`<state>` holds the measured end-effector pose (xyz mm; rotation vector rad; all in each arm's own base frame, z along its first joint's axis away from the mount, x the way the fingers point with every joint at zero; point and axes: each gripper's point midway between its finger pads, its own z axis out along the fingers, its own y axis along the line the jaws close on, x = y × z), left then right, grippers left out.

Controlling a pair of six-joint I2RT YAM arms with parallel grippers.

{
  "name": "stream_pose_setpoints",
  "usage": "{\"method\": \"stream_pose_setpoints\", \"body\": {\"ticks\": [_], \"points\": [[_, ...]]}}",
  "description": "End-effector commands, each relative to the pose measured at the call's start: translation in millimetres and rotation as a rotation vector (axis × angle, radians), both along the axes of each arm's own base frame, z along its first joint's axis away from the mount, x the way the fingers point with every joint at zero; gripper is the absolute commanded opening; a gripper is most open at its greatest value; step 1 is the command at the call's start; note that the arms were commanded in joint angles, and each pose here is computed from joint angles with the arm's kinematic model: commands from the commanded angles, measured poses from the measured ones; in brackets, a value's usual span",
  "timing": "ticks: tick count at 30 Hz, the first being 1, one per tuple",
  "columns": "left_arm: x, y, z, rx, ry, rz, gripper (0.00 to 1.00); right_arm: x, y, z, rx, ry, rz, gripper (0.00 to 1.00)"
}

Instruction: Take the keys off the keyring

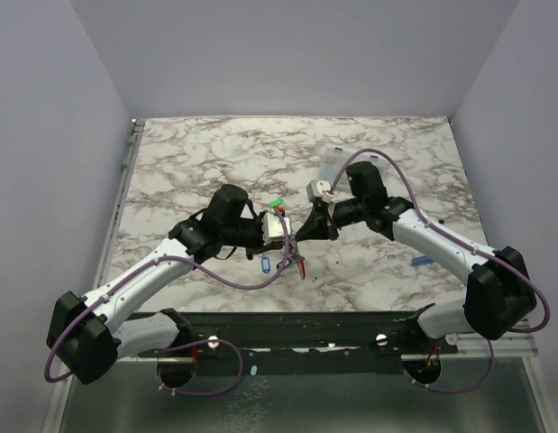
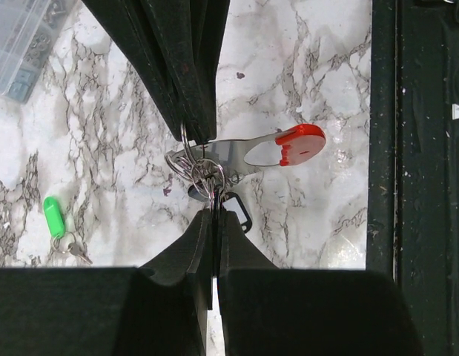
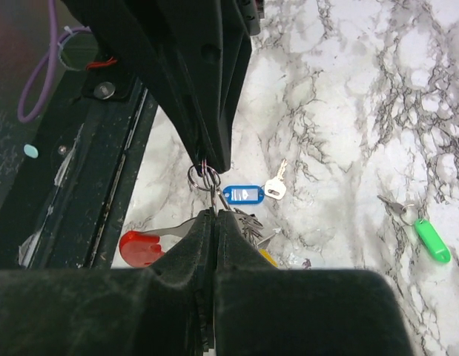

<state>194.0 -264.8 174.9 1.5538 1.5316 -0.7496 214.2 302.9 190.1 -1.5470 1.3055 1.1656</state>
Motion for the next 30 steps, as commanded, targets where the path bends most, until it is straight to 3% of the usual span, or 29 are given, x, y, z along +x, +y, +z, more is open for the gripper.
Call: {"method": "stream_pose_setpoints", "body": {"ticks": [1, 8, 22, 30], "points": [[-2.8, 5.4, 3.9, 0.015, -0.024, 0.003, 0.0, 26.2, 1.8, 14.6, 0.008, -0.019, -0.132, 0.0], [0.4, 2.4, 12.5, 0.011, -0.039, 0.021, 0.0, 34.9, 1.3, 6.8, -0.014, 0.034, -0.208, 0.01], [23.5, -17.3, 56.0, -0.024, -0.146, 0.021, 0.0, 20.2, 3.9, -11.6, -0.048, 0.107, -0.172, 0.01], [40.7, -19.7, 71.8, 0.022, -0.314, 0.02, 0.0, 15.8, 5.9, -14.9, -0.076, 0.173, -0.18, 0.01]]}}
